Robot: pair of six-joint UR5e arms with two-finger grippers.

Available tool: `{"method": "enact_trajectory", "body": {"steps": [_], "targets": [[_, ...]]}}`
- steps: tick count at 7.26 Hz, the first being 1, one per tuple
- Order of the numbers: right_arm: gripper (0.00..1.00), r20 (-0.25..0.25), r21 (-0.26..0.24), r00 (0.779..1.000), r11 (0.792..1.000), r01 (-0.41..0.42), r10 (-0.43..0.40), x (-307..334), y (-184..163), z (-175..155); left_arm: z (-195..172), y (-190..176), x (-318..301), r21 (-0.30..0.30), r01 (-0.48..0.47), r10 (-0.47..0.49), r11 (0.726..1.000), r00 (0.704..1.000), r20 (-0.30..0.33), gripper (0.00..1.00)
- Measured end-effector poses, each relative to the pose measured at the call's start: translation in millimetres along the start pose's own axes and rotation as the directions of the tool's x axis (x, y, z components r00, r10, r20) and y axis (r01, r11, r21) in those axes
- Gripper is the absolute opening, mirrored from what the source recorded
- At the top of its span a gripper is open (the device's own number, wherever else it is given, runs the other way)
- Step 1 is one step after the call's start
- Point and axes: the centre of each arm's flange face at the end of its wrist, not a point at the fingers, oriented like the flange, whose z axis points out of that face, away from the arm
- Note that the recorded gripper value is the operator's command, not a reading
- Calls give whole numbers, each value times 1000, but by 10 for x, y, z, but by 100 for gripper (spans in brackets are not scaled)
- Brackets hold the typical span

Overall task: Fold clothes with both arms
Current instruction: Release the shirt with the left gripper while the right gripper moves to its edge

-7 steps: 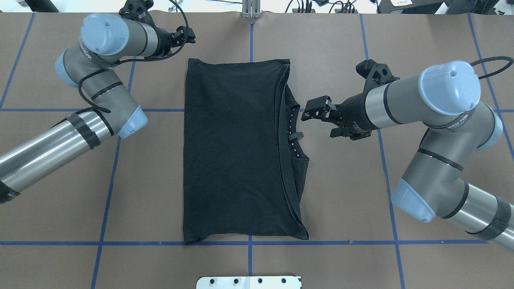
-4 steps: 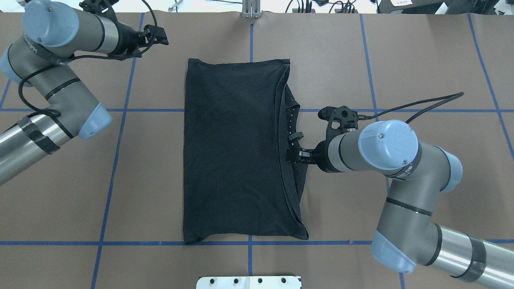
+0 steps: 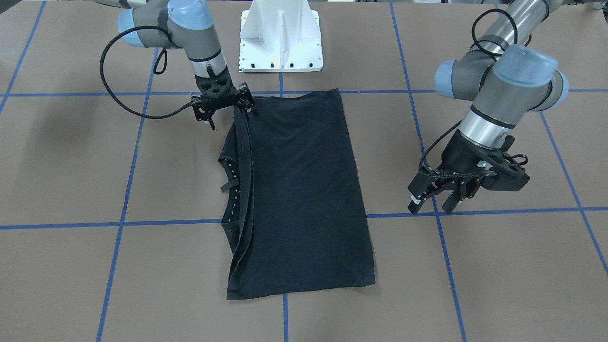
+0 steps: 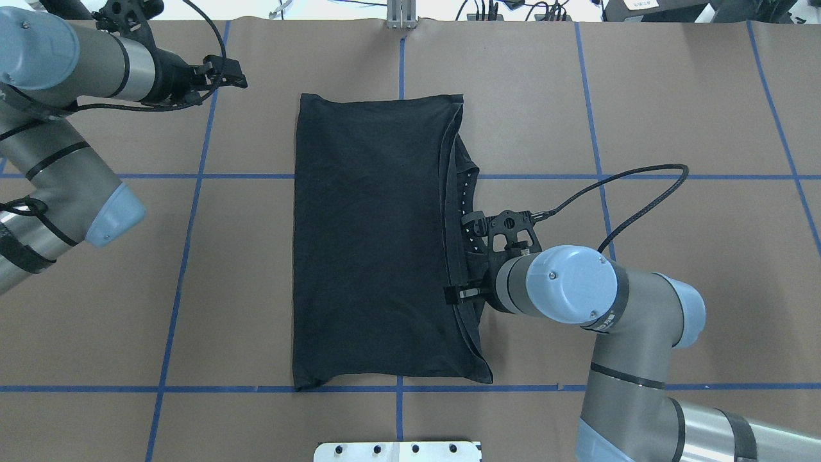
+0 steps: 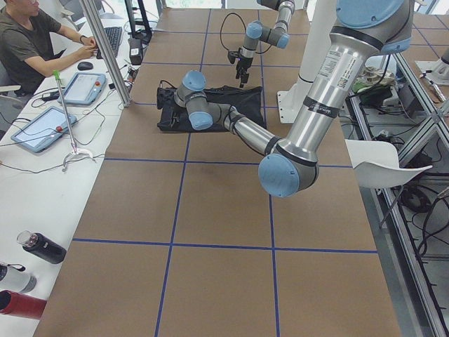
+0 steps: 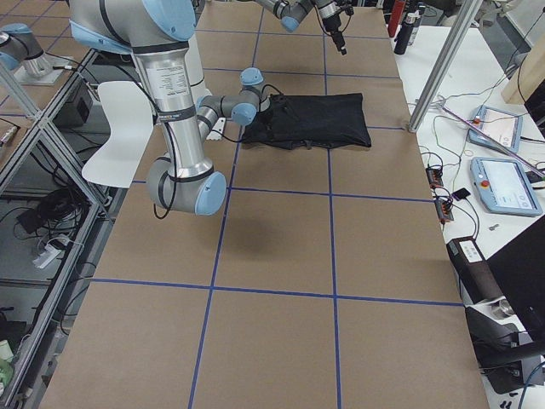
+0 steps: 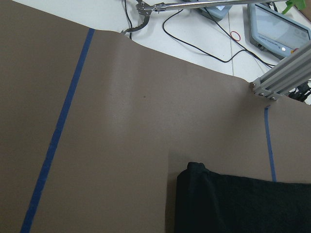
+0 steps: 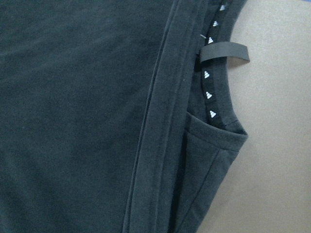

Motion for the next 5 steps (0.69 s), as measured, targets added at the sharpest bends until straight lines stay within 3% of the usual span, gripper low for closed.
{"method": "enact_trajectory", "body": {"steps": [5], "targets": [[100,-29,-39,998,997,60,-62,-133,217,107,-16,19,9,-13,-2,2,1000,1000,-5,100]]}}
